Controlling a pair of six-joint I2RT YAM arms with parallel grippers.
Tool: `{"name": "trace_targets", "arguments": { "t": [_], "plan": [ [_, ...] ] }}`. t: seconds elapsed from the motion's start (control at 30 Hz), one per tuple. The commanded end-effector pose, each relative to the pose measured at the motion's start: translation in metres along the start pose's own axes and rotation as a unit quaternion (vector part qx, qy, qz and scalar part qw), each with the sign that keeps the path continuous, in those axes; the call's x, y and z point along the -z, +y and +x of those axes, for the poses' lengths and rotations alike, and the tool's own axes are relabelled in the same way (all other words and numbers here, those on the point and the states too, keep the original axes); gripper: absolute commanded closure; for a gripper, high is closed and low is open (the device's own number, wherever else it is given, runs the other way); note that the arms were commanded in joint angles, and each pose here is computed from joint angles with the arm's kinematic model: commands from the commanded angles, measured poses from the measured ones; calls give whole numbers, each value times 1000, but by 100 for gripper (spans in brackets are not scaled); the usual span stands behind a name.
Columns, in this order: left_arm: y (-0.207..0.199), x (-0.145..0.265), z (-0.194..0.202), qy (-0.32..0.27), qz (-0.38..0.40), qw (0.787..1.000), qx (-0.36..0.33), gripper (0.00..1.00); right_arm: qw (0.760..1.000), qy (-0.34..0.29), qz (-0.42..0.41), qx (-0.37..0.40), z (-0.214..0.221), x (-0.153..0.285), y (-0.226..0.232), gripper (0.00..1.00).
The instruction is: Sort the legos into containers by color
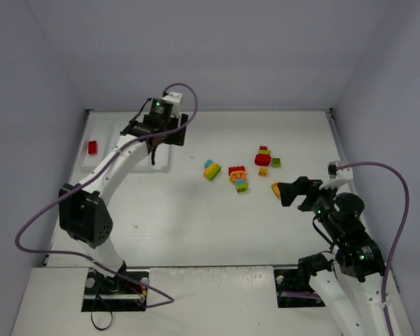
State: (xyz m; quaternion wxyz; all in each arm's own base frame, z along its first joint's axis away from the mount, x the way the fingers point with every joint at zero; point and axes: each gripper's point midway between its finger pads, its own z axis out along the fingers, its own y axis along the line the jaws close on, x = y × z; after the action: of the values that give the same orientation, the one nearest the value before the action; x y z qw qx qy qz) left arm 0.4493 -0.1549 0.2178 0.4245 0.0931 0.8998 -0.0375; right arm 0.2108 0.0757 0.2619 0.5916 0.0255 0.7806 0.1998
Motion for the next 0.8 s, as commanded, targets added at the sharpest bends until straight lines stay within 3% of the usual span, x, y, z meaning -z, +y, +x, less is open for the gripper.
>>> {"name": "trace_targets", "arguments": {
  "t": [0.0, 0.17, 0.23, 0.27, 0.37, 0.57, 0.77],
  "plan": [
    [-51, 44, -4, -37, 65, 997, -6, 36, 999, -14, 35, -18, -18, -11, -6, 0],
    [-75, 74, 25, -28, 115, 993, 3, 33, 996, 30, 73, -42, -6, -34, -16, 0],
    [-71, 92, 18, -58, 120, 991, 10, 31, 990, 52, 113, -62, 2, -49, -28, 0],
    [-67, 93, 25, -58, 115, 992, 4, 29, 989, 59, 122, -67, 5, -55, -31, 0],
    [-48, 108, 24, -80, 80, 994, -4, 25, 978, 95, 167, -78, 22, -78, -46, 16],
    [-23, 124, 29, -112, 39, 993, -15, 24, 948, 199, 237, -72, 93, -122, -81, 21],
    [5, 134, 28, -139, -30, 990, -18, 24, 923, 276, 265, -33, 148, -148, -110, 17]
  ]
}}
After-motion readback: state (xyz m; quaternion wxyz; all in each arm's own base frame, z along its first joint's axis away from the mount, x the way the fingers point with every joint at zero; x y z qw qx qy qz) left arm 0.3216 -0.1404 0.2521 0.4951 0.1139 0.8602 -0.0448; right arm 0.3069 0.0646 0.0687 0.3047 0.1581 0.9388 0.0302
